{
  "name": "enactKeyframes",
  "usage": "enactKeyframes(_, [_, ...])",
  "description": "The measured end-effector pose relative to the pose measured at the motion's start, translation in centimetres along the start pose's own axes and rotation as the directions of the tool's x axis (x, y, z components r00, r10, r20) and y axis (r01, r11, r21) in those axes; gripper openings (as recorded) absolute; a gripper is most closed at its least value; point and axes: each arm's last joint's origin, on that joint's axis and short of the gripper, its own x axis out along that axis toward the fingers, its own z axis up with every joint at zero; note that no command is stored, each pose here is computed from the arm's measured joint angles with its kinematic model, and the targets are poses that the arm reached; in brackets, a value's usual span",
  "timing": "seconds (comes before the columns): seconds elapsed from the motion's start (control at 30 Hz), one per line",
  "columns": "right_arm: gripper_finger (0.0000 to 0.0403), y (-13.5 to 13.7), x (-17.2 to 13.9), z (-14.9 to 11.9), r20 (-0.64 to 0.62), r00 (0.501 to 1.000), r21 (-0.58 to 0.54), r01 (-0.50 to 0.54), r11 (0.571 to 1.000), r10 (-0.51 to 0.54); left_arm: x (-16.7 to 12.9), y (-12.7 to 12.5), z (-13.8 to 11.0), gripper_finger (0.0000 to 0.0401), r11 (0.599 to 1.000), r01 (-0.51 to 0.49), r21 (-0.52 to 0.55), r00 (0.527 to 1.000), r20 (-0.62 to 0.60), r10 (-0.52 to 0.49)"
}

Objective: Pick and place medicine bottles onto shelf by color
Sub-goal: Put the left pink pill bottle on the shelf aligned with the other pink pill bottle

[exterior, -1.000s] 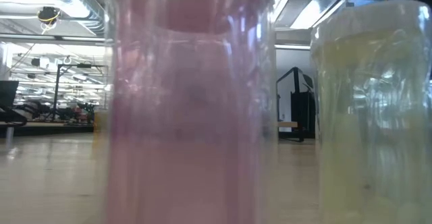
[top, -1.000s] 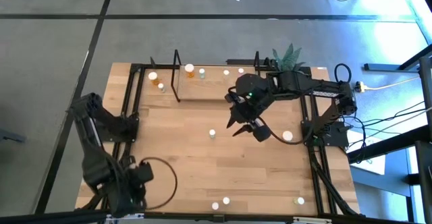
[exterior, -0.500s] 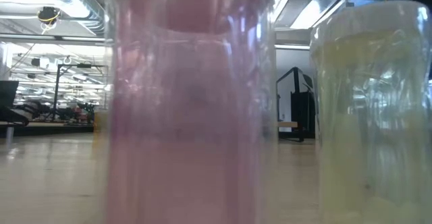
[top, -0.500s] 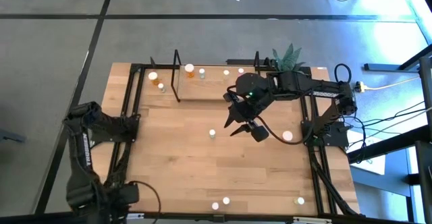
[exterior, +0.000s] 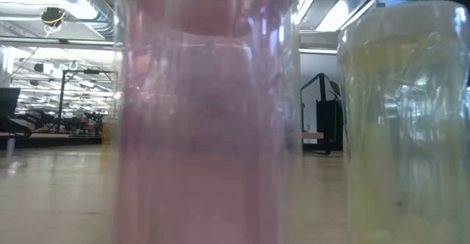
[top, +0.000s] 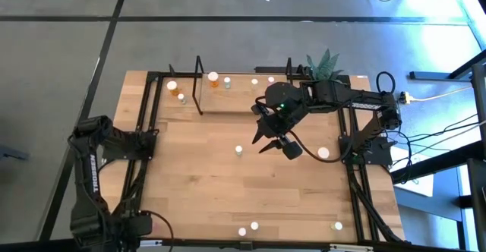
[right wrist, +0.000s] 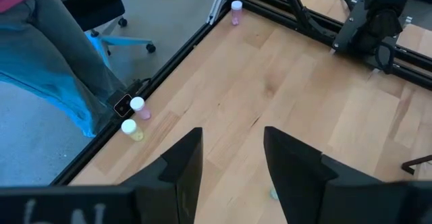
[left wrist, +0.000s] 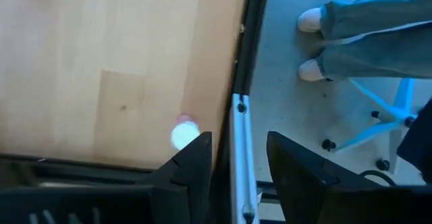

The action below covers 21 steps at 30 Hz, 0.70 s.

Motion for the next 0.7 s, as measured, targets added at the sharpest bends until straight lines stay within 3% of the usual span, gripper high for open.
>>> enactKeyframes(0.17, [0.0159,0.0,0.0,0.0,0.000,1.000,0.000,0.000,1.000,0.000,1.9,0.1,-0.4,0.0135,1.000,0.024,-0.003,1.000,0.001,-0.024])
enactKeyframes(0.7, [0.0159,0.0,0.0,0.0,0.000,1.000,-0.001,0.001,1.000,-0.001,4.7,1.6,-1.4,0.0135,0.999,-0.050,0.016,0.995,-0.085,0.051])
